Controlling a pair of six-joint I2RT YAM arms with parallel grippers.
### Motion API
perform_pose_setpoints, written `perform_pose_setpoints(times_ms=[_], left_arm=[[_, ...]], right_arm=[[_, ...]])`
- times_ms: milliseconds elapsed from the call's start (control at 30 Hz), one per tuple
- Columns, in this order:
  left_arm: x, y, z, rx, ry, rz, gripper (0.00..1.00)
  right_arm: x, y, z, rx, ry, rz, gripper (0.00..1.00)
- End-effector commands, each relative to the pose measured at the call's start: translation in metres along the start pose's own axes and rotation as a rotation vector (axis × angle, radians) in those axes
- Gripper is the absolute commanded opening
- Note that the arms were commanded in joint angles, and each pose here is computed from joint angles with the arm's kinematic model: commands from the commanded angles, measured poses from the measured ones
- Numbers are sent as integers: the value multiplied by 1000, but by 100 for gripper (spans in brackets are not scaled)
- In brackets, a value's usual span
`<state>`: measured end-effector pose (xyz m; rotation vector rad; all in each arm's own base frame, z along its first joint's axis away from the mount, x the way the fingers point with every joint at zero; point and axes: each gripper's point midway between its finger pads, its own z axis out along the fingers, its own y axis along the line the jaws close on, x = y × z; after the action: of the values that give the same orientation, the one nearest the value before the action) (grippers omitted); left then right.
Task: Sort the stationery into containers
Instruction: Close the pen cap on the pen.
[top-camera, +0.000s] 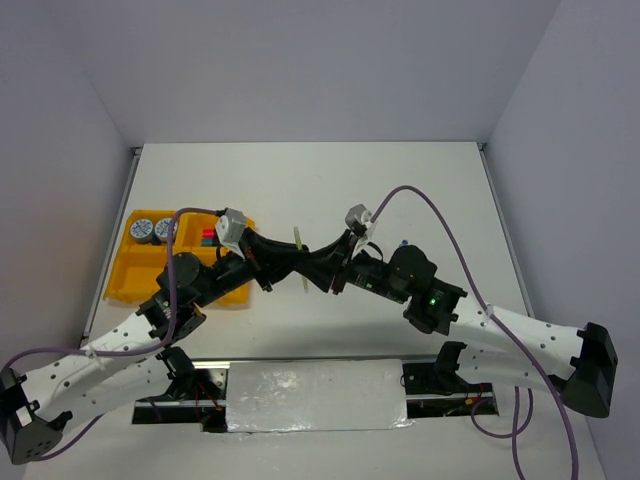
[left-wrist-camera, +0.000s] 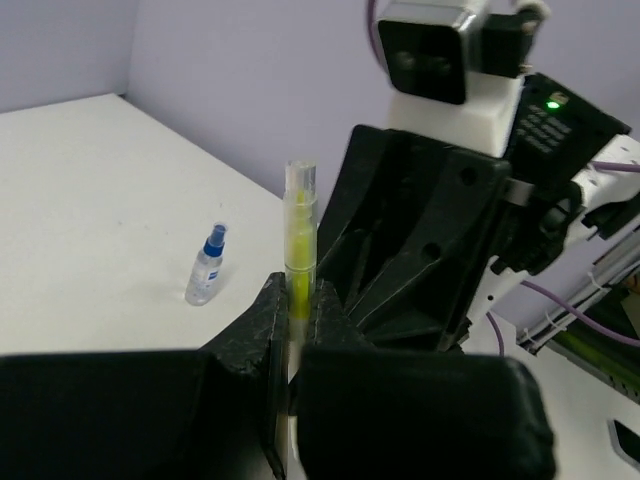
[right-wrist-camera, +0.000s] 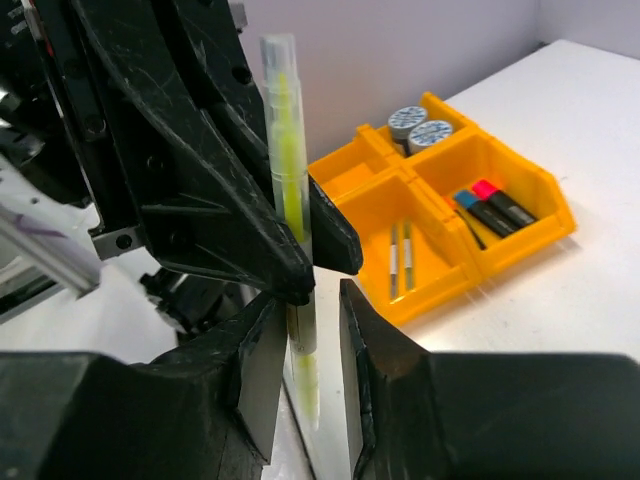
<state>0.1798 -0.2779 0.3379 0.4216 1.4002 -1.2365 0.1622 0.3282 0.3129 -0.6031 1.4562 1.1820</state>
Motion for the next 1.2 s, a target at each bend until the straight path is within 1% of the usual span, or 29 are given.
perform_pose_setpoints(times_ms=[0,33,100,133,233,267,300,333,367,400,467,500,600,633,700,767,867,1000,1033,1100,1133,1167], left_arm=[[-42,-46,-5,188,-93,100,0],[-43,-47,-6,195,-94,101,0],[-45,-52,-7,216,-103,99,0],[-46,-52,-7,215,-108,98,0],[-46,-50,-6,206,-105,98,0],[-46,-46,-4,181,-102,94,3],[-44,-40,-2,154,-93,90,26],[-47,-38,0,133,-94,96,44],[-48,-36,1,119,-91,98,57],[-54,-34,2,94,-94,105,68],[-64,-35,3,75,-101,115,70],[-74,-32,4,33,-110,116,72],[-94,-29,5,-31,-128,128,72],[-93,-23,5,-67,-110,132,72],[-98,-21,8,-90,-102,132,71],[-90,-15,11,-120,-59,125,69],[-85,-10,11,-141,-32,116,68],[-78,-12,12,-123,-6,100,65],[-76,-13,13,-118,3,97,63],[-71,-13,14,-116,27,86,55],[-69,-15,15,-102,37,83,46],[-68,-15,15,-98,41,81,42]], right_arm=[[-24,19,6,-96,-72,1,33],[-25,21,6,-111,-71,4,33],[-29,25,7,-128,-79,10,27],[-30,27,8,-139,-79,10,22],[-36,31,7,-151,-93,15,0],[-36,32,7,-154,-92,16,0],[-37,33,5,-157,-96,14,0],[-36,32,5,-154,-97,12,0],[-35,29,5,-141,-96,8,0],[-33,27,4,-133,-91,6,0],[-30,24,4,-121,-83,1,0],[-29,23,4,-122,-81,1,0],[-28,27,7,-139,-70,3,0],[-30,28,8,-141,-72,2,0],[-31,28,9,-140,-72,2,0],[-32,27,9,-134,-71,1,0],[-35,28,9,-136,-76,0,0],[-37,27,12,-129,-72,-3,0],[-37,27,12,-127,-70,-4,0],[-38,26,13,-121,-71,-7,0],[-39,25,13,-112,-71,-6,0],[-38,24,13,-110,-68,-7,0]])
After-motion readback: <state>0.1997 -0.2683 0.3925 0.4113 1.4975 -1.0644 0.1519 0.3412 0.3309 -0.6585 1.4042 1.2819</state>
